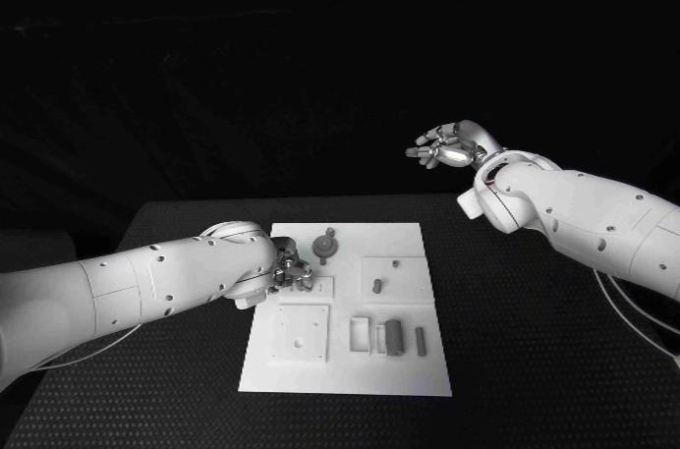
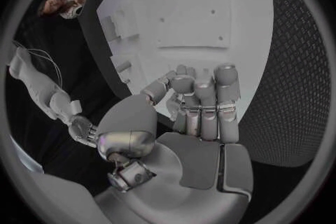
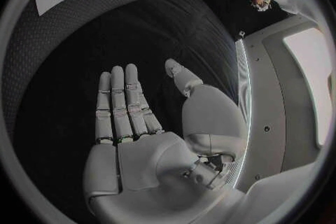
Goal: Assemble the parts on the task board
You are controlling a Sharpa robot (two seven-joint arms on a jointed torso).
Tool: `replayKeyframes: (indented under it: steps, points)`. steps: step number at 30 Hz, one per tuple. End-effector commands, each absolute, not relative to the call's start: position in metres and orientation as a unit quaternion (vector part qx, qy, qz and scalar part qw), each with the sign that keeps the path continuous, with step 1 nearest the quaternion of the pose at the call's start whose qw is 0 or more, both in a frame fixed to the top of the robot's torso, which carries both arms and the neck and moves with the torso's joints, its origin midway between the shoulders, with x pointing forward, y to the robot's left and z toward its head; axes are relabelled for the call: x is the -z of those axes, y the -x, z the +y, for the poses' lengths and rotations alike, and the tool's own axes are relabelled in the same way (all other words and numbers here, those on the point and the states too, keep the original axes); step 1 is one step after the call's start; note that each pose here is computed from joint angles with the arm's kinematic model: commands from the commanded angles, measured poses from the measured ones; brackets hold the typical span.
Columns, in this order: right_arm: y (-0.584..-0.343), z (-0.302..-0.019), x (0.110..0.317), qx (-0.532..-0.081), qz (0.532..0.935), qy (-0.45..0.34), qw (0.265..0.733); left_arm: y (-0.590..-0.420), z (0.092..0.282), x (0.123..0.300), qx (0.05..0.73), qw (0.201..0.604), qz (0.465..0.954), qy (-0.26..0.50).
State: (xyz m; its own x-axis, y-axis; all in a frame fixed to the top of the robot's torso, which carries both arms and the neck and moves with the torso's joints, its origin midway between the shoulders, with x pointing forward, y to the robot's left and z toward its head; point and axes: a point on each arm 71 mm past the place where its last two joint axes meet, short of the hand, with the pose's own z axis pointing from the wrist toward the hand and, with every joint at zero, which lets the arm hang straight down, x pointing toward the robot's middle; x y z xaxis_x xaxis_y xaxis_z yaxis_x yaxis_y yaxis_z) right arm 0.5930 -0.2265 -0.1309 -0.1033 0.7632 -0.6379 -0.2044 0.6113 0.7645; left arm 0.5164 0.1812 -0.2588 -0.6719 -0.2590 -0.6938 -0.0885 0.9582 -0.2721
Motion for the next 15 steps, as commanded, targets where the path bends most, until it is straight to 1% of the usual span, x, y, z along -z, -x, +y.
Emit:
replayKeyframes:
  steps: [1, 15]
  points:
    - [-0.5926, -0.2248, 0.1313, -0.390, 0.638, -0.214, 0.628, -0.5147, 0.1808, 0.2618, 0.103, 0.400, 0.907, 0.081]
    - [-0.5923, -0.2272, 0.1336, -0.389, 0.639, -0.218, 0.627, -0.5117, 0.1807, 0.2602, 0.119, 0.410, 0.900, 0.092]
